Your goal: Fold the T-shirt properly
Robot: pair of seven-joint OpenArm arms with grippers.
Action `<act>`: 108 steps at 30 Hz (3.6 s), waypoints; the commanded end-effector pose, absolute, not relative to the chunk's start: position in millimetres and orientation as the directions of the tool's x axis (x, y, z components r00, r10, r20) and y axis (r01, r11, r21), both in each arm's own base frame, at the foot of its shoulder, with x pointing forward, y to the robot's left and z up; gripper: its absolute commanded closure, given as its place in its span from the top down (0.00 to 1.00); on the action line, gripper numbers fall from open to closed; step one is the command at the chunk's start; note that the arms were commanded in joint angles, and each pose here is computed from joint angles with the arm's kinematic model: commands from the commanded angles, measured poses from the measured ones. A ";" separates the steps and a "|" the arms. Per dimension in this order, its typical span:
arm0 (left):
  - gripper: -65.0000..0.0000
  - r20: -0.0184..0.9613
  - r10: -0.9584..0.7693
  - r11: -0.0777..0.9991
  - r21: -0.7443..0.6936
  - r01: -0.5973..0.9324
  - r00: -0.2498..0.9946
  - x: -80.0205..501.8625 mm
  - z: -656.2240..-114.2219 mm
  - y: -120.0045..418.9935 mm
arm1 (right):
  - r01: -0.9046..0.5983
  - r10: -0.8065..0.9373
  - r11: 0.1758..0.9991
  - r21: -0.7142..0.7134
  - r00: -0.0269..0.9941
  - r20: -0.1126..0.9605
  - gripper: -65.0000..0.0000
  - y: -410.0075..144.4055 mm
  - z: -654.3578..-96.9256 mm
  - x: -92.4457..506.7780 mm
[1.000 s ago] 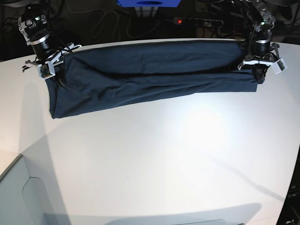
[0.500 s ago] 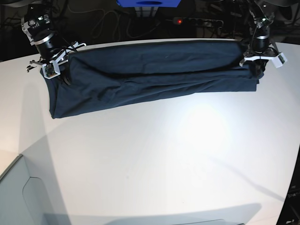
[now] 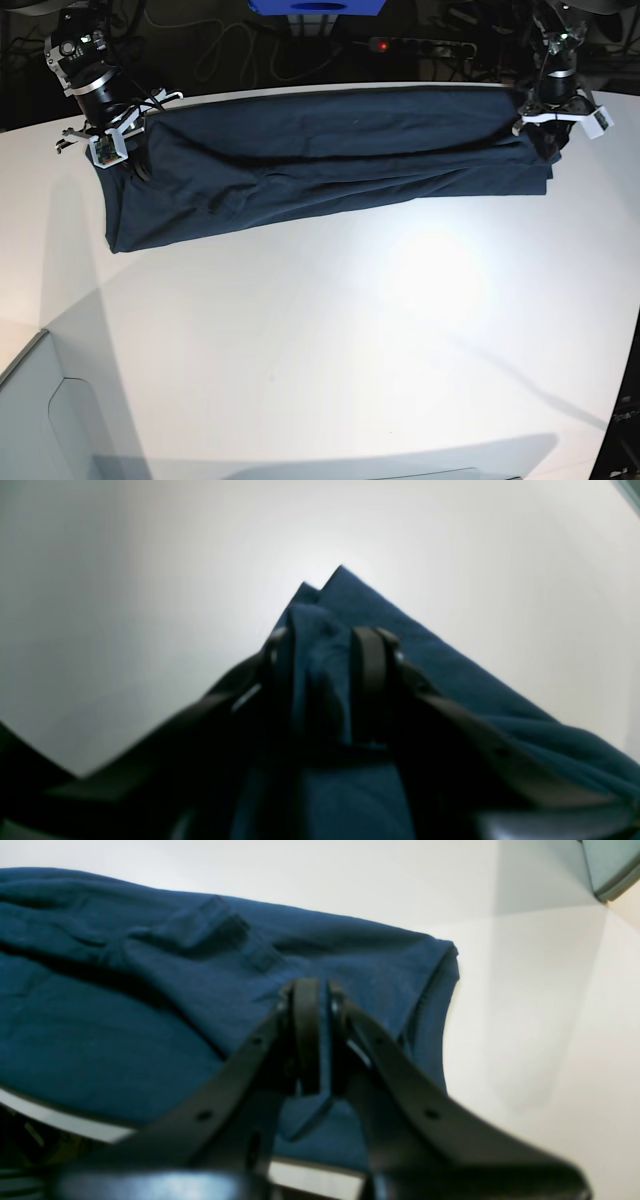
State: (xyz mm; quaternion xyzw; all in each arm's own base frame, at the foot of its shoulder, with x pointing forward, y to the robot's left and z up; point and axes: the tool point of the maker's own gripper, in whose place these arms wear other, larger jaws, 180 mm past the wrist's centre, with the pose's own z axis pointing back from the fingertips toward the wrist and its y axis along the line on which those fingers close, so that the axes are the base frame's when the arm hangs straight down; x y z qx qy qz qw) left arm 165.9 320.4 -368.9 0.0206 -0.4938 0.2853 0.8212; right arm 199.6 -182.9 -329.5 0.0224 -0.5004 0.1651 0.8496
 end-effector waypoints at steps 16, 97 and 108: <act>0.28 0.888 0.376 0.833 -0.200 -0.516 0.263 170.6 -332.6 359.7 | -0.303 0.256 0.943 -0.135 0.409 0.876 0.00 -181.9 -319.3 203.3; 0.00 0.905 0.339 0.881 -0.210 -0.425 0.255 201.7 -318.1 341.1 | -0.643 0.612 0.746 -0.172 0.560 0.559 0.39 -175.5 -383.8 251.4; 0.00 0.906 0.337 0.881 -0.208 -0.424 0.255 202.3 -317.6 341.5 | -0.644 0.610 0.747 -0.165 0.566 0.555 0.39 -175.2 -386.2 248.3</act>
